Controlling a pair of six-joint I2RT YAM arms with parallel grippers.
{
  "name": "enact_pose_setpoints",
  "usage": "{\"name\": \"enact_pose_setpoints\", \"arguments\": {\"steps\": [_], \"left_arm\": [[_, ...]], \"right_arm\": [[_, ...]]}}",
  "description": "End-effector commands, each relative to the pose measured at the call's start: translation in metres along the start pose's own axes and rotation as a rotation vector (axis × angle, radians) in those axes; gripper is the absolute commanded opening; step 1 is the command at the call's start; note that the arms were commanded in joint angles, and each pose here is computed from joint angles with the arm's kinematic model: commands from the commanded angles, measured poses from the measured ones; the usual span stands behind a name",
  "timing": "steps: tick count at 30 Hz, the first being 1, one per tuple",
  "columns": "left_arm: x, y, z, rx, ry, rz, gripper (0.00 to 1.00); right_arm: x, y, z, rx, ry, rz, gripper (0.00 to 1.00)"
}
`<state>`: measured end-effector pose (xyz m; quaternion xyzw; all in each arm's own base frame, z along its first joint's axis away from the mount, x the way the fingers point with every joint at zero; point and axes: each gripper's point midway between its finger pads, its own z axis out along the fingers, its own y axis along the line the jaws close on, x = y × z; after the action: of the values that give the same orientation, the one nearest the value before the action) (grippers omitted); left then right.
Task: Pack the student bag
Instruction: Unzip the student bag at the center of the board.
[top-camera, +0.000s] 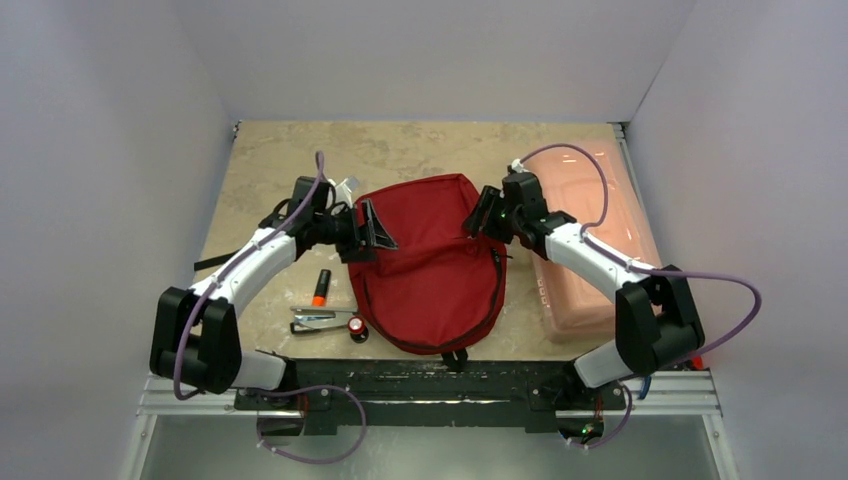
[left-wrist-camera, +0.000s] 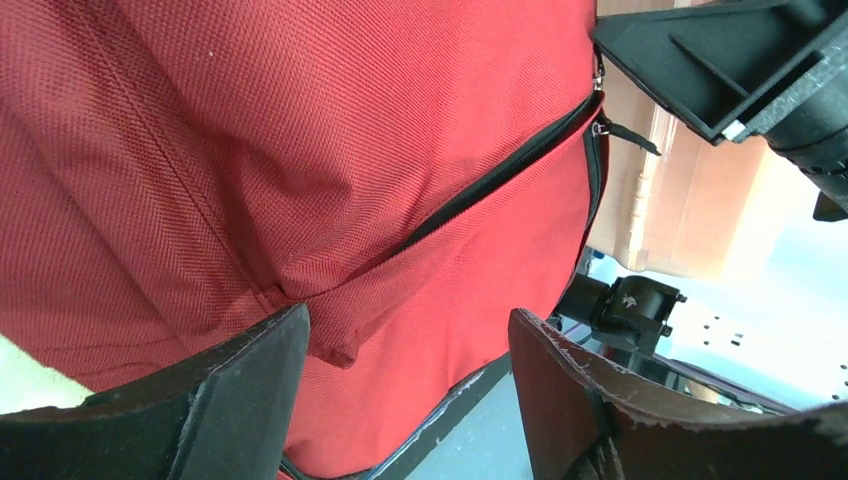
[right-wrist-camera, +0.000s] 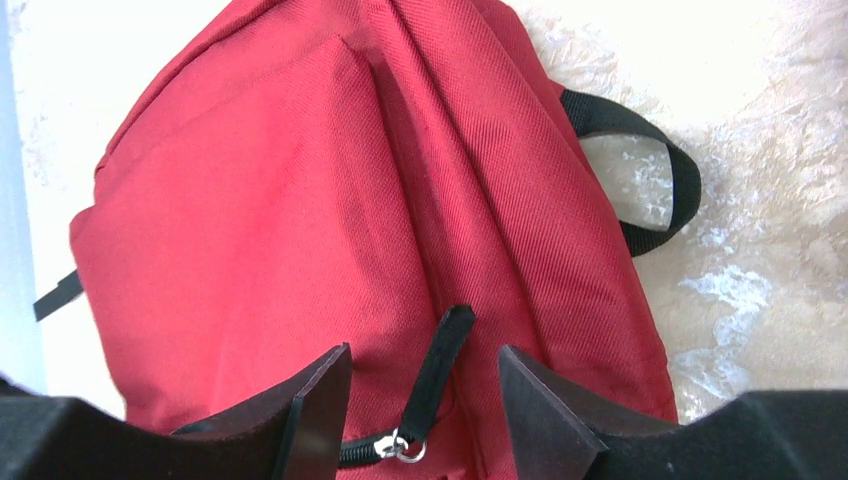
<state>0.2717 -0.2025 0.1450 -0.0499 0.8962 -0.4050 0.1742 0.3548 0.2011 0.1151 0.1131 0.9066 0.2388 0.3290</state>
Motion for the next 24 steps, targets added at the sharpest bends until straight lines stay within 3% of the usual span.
{"name": "enact_pose_setpoints", "arguments": {"steps": [1, 7, 11, 14, 20, 24], "left_arm": [[-0.011, -0.013, 0.006, 0.095, 0.020, 0.024, 0.72], [-0.008, -0.010, 0.010, 0.109, 0.049, 0.008, 0.72], [-0.007, -0.010, 0.010, 0.114, 0.051, 0.009, 0.72], [-0.008, -0.009, 0.009, 0.105, 0.040, 0.019, 0.72], [-0.008, -0.010, 0.009, 0.109, 0.037, 0.019, 0.72], [-0.007, -0.006, 0.008, 0.092, 0.031, 0.027, 0.72]], "right_arm": [[-0.009, 0.008, -0.013, -0.061, -0.054, 0.045, 0.60], [-0.006, 0.032, -0.009, -0.208, -0.034, 0.144, 0.55], [-0.004, 0.029, -0.002, -0.240, -0.027, 0.207, 0.47], [-0.010, 0.026, -0.005, -0.230, -0.074, 0.216, 0.38], [-0.024, 0.011, -0.009, -0.133, -0.147, 0.167, 0.07], [-0.035, 0.011, -0.024, -0.097, -0.210, 0.096, 0.11]]}}
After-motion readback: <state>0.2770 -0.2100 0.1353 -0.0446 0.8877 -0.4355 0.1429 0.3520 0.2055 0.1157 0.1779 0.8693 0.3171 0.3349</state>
